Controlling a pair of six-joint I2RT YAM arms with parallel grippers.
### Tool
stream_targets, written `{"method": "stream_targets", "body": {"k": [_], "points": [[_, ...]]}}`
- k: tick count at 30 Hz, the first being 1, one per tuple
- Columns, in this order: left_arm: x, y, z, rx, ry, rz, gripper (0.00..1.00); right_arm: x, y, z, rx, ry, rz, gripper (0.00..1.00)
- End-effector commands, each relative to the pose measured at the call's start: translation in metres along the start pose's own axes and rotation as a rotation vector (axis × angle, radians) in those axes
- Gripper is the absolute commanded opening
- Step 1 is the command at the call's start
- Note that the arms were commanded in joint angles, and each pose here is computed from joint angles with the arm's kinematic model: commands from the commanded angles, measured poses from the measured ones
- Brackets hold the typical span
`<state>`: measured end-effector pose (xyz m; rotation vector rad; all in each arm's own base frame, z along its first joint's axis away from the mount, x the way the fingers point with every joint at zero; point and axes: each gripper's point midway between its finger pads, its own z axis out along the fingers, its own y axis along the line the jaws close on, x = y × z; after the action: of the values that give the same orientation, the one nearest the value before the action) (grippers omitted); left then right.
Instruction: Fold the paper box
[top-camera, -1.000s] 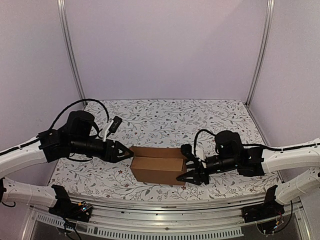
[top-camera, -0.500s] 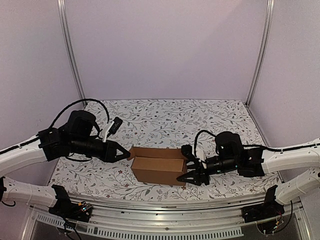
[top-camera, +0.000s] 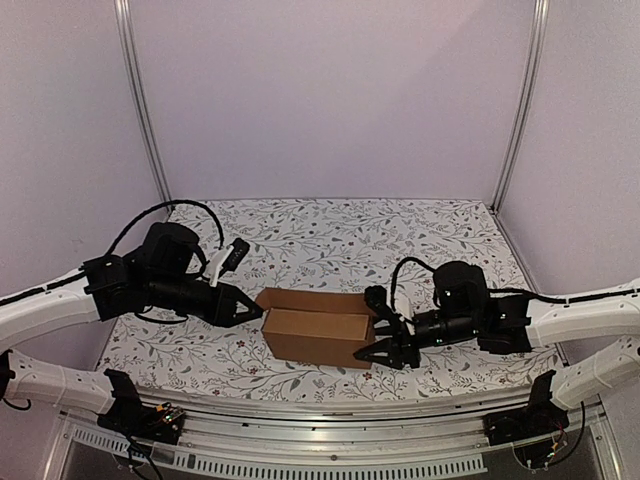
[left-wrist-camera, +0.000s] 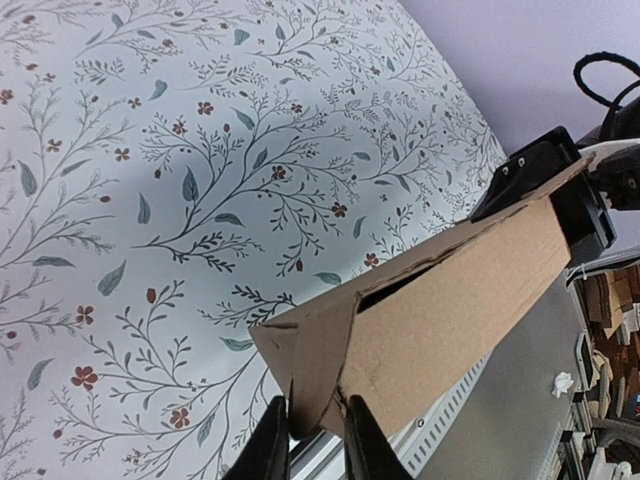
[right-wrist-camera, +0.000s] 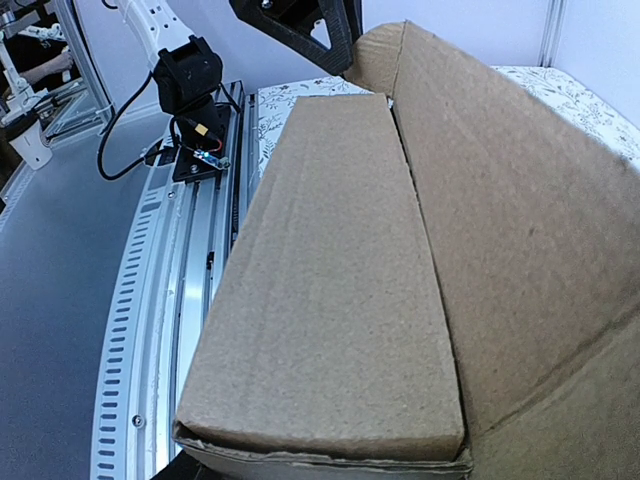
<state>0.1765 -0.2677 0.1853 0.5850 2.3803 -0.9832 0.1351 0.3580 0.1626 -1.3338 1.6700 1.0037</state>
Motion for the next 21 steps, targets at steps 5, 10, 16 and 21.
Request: {"method": "stream_targets", "body": {"k": [5,10,16,21], "points": [[-0.008,-0.011,0.000,0.024,-0.012,0.022,0.09,-0.002,-0.002,-0.004,0.016,-0.026,0.003,0.34],[-0.011,-0.015,0.003,0.036,0.001,0.015,0.00,0.002,-0.007,-0.003,0.042,-0.021,0.001,0.33],[-0.008,-0.017,0.011,0.050,0.017,-0.002,0.00,0.003,-0.013,-0.001,0.084,-0.036,0.012,0.32],[-0.011,-0.021,0.012,0.063,0.010,-0.006,0.00,0.009,-0.014,0.006,0.101,-0.027,0.009,0.31]]}}
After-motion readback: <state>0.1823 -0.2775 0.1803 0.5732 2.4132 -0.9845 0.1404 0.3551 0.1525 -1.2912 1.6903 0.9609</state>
